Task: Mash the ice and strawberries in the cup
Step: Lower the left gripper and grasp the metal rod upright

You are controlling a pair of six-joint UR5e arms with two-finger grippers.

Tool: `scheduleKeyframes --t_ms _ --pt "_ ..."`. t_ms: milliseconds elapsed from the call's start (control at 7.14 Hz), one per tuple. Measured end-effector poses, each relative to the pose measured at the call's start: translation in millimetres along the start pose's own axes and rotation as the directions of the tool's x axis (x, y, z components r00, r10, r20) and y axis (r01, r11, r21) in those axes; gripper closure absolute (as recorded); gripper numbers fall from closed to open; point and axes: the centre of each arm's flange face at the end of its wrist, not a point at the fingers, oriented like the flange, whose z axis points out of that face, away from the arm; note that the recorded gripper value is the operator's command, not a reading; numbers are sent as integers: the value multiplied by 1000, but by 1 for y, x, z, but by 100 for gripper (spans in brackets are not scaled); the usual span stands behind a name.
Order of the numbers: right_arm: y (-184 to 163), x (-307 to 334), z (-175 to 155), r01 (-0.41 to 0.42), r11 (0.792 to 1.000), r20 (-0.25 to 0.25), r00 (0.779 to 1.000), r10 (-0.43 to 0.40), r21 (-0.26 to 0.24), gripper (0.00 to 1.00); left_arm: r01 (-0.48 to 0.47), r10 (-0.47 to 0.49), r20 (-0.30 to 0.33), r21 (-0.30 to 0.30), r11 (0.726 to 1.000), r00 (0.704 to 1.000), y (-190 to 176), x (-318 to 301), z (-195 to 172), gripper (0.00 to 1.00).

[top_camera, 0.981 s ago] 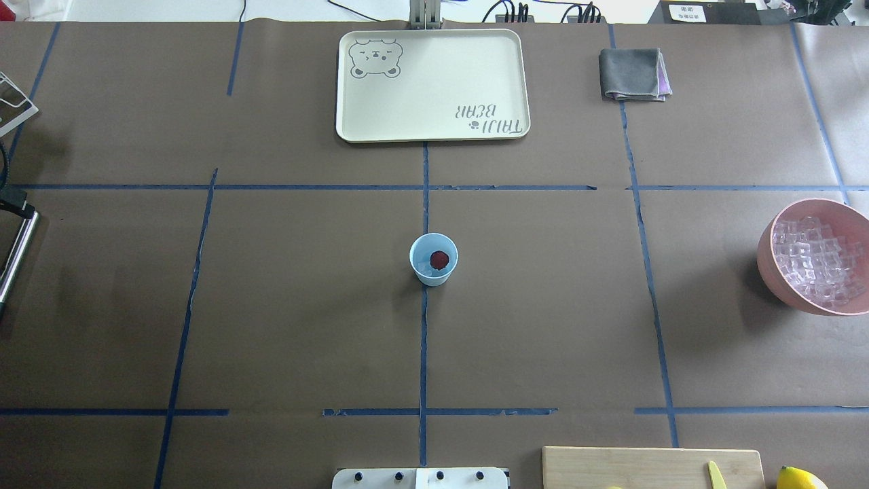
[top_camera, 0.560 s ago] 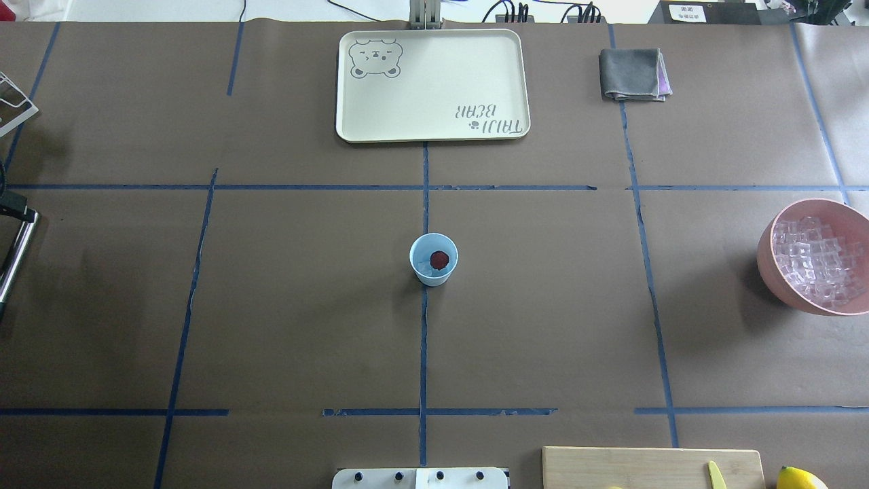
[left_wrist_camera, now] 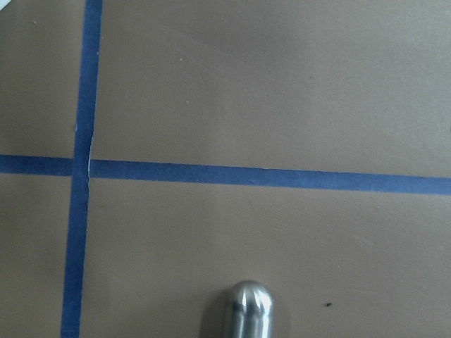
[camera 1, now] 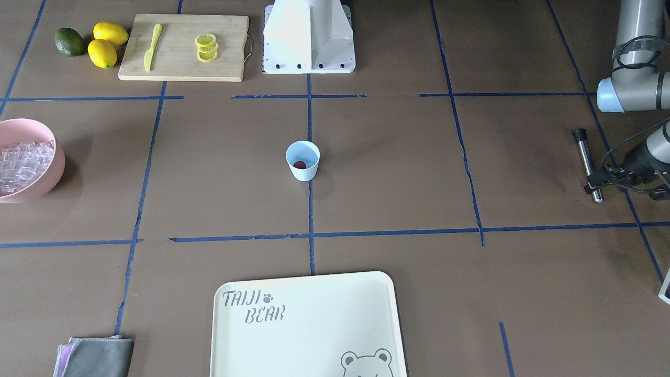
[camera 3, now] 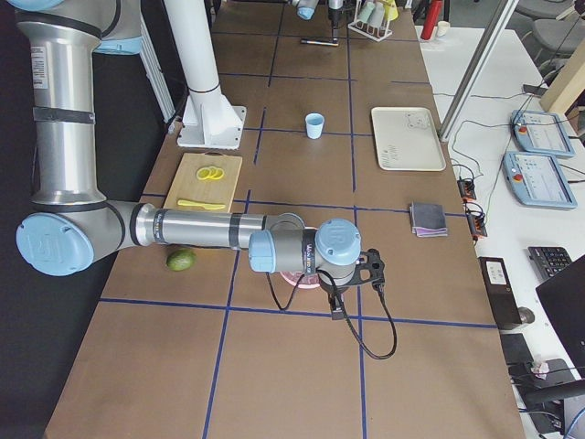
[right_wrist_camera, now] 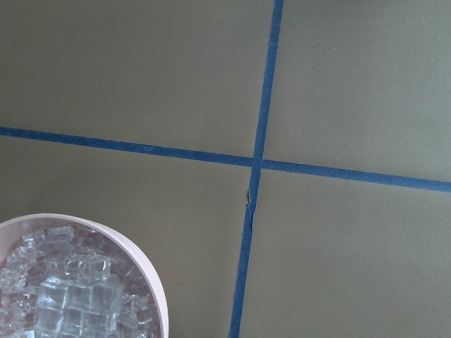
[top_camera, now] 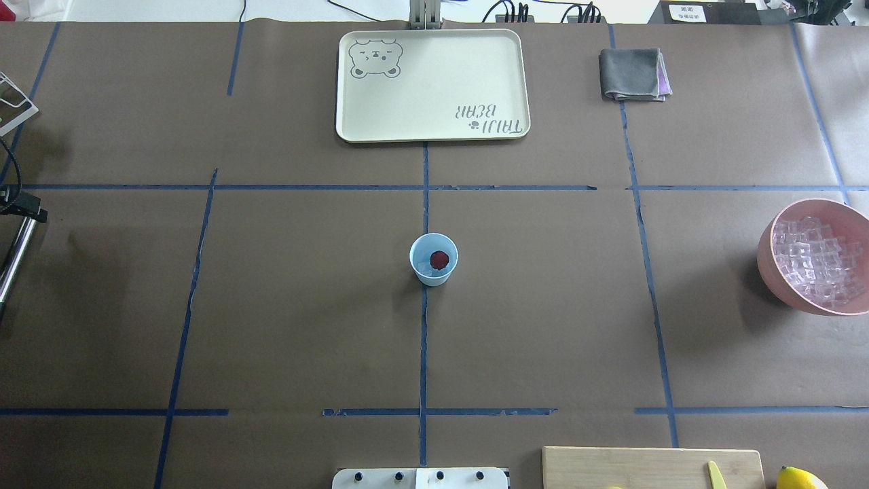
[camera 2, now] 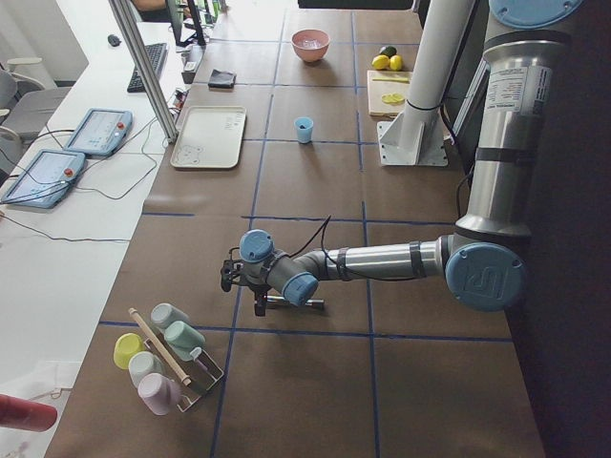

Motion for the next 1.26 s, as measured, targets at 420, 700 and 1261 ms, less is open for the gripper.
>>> scheduleKeyframes --t_ms 420,700,1261 --pt "-1 0 0 1 1000 0 1000 -1 1 0 -5 5 3 -16 1000 1000 8 1 10 11" --pt "-1 0 0 1 1000 0 1000 -1 0 0 -10 10 4 -19 1000 1000 10 0 11 45" --pt "-2 0 0 0 1000 0 1000 0 1 0 -18 18 3 -13 1000 1000 10 2 8 100"
